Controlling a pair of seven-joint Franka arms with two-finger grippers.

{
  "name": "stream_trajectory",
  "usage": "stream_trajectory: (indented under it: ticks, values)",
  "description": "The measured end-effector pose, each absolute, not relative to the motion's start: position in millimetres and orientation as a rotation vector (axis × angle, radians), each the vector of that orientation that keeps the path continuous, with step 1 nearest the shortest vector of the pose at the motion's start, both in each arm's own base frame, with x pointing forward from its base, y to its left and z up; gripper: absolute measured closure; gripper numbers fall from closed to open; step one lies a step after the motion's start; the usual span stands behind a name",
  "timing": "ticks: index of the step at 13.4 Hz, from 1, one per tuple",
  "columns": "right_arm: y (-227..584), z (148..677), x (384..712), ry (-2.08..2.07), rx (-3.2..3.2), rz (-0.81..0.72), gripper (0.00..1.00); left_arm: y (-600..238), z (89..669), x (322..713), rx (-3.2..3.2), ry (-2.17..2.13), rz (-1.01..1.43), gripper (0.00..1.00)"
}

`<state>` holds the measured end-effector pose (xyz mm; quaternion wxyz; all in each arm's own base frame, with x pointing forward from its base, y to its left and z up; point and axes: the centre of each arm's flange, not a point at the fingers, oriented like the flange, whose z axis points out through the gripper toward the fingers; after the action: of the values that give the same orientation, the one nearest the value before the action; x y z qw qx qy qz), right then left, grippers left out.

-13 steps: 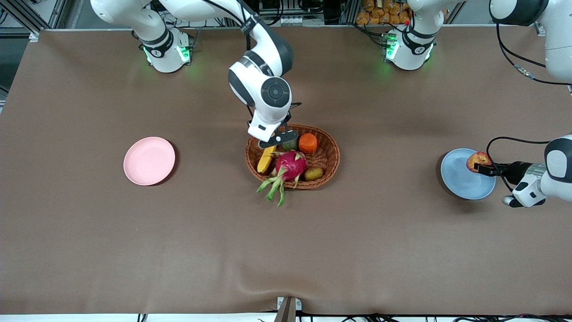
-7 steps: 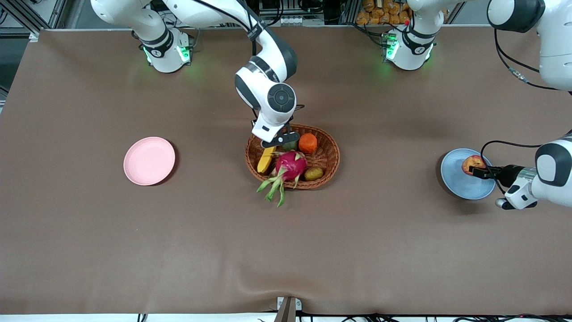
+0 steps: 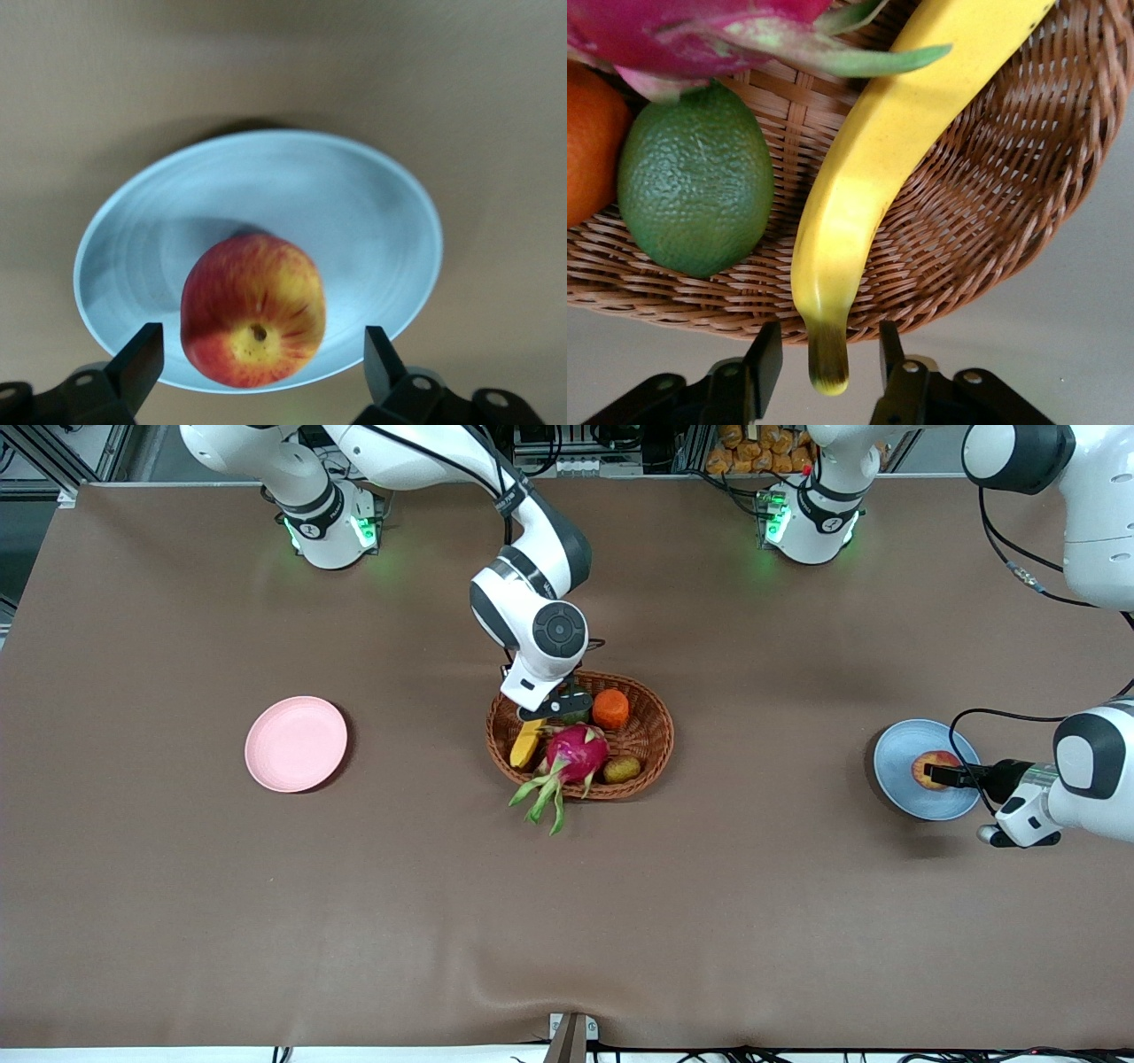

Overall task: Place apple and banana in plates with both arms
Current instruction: 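Lower the apple onto the blue plate while the right gripper grasps the banana, then lift the banana with the right gripper while the left gripper withdraws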

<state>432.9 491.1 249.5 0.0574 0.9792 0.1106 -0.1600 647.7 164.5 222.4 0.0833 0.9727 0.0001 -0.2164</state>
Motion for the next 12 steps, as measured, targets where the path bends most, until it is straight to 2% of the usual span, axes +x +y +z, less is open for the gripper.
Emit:
stream_trajectory:
  ticks: [3,4,5,7,12]
  values:
    - [491.4,248.8,432.2,0.332,2.967,-0.487,0.56,148.6,257.0,663.5,2.924,-0.046,-0.552,0.00]
    - [491.5,248.7,432.0,0.327,2.966,-0.487,0.62,141.8,277.2,668.0,2.936,-0.065,-0.508,0.00]
    - [491.8,248.6,431.6,0.325,2.966,-0.487,0.63,136.0,296.3,670.6,2.948,-0.081,-0.471,0.00]
    - [493.5,248.8,429.9,0.319,2.966,-0.485,0.80,127.1,328.9,673.1,2.969,-0.105,-0.409,0.00]
    - [490.4,253.8,432.9,0.308,2.948,-0.505,0.81,99.4,379.2,676.3,3.000,-0.171,-0.308,0.00]
